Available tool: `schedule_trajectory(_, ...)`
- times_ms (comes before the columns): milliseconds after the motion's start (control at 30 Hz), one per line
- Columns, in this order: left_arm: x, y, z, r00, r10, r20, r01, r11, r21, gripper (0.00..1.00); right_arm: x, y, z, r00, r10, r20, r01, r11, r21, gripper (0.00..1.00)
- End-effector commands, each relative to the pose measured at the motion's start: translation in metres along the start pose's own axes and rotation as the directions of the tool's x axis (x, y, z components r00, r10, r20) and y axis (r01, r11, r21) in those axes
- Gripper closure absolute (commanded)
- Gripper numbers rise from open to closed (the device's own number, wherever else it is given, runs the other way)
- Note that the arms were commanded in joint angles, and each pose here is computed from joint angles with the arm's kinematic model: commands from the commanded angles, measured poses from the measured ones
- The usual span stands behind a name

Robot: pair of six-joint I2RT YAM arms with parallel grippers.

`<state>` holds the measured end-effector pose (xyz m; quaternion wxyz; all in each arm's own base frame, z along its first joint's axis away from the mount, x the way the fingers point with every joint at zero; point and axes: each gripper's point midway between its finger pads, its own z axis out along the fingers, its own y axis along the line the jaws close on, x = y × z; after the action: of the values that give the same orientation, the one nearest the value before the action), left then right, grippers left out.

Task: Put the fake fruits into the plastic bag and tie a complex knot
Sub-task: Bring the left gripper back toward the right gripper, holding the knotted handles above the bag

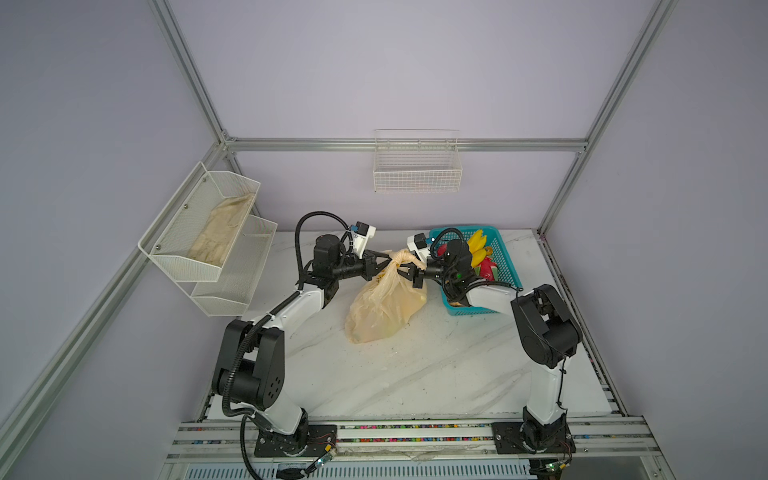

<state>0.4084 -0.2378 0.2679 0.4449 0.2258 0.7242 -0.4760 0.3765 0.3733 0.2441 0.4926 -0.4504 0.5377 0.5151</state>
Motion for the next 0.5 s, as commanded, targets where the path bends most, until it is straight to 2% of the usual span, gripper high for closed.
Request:
schedule_trajectory(0,-0.045,-0.026,-0.014,0.985,0.137,0.108,-0.137,0.991,-0.005,1.0,-0.025,0.007,-0.001,0.996,-0.079,0.031,0.079,0.997,0.006,1.0)
schedule_trajectory(267,-0.047,-0.028,-0.026,0.973,0.177,0.147,-0.17,0.983,-0.063,1.0,-0.023,0.004,-0.006,0.997,-0.076,0.03,0.076,0.997,0.027,1.0)
schedule_trajectory(367,-0.045,-0.026,-0.029,0.971,0.185,0.149,-0.173,0.981,-0.087,1.0,-0.024,0.002,-0.007,0.997,-0.075,0.031,0.074,0.996,0.039,0.94)
schedule_trajectory(467,-0.042,-0.025,-0.032,0.969,0.196,0.147,-0.181,0.977,-0.112,1.0,-0.025,-0.003,-0.008,0.997,-0.07,0.032,0.068,0.996,0.065,0.94)
